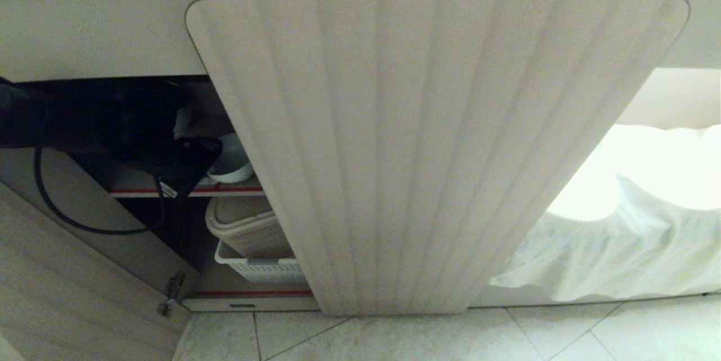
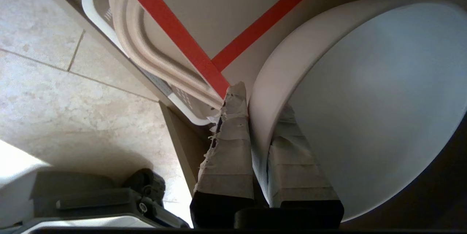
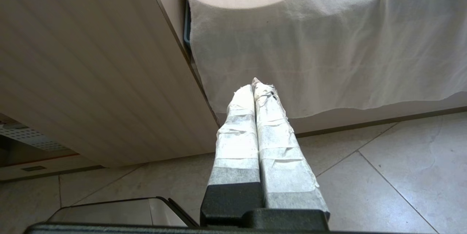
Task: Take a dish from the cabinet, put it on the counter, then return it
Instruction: Put it back into the cabinet
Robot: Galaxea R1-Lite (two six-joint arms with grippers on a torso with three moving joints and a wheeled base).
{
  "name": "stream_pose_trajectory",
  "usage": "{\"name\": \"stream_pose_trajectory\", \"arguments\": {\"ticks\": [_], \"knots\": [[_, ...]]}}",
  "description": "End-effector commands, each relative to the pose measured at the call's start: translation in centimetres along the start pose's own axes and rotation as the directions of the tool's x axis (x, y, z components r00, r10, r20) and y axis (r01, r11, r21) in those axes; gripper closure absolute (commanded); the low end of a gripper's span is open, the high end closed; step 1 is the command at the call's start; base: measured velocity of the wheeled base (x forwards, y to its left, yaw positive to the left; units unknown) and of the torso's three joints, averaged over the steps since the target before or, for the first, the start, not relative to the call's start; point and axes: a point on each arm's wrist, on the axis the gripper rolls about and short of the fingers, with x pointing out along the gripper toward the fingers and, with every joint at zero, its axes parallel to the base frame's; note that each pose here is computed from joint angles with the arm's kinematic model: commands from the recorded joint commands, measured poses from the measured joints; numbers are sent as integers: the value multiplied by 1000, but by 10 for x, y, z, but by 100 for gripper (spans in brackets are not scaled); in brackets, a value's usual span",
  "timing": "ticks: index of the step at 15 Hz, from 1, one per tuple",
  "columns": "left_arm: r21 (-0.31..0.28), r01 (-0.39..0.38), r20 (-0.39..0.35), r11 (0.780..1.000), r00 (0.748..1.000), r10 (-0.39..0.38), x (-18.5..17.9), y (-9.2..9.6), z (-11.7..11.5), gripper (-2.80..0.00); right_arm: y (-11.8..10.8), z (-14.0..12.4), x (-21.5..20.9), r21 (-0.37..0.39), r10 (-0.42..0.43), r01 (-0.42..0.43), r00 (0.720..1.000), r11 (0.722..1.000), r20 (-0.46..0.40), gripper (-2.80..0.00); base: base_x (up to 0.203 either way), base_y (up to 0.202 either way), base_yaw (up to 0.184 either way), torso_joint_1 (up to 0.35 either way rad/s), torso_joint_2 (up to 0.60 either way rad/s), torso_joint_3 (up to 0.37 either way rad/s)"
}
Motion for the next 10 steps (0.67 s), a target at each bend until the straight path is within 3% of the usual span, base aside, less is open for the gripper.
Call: {"name": "stream_pose_trajectory", "arguments": {"ticks": [1, 10], "knots": [[-7, -6, -3, 1000, 1000, 6, 4, 0, 1, 0, 0, 0, 0, 1, -1, 1, 1000, 1000, 1, 0, 0, 0, 0, 0, 0, 0], [-23, 1, 3, 1000, 1000, -1, 13, -4, 5, 0, 0, 0, 0, 1, 0, 0, 1000, 1000, 1, 0, 0, 0, 0, 0, 0, 0]]}}
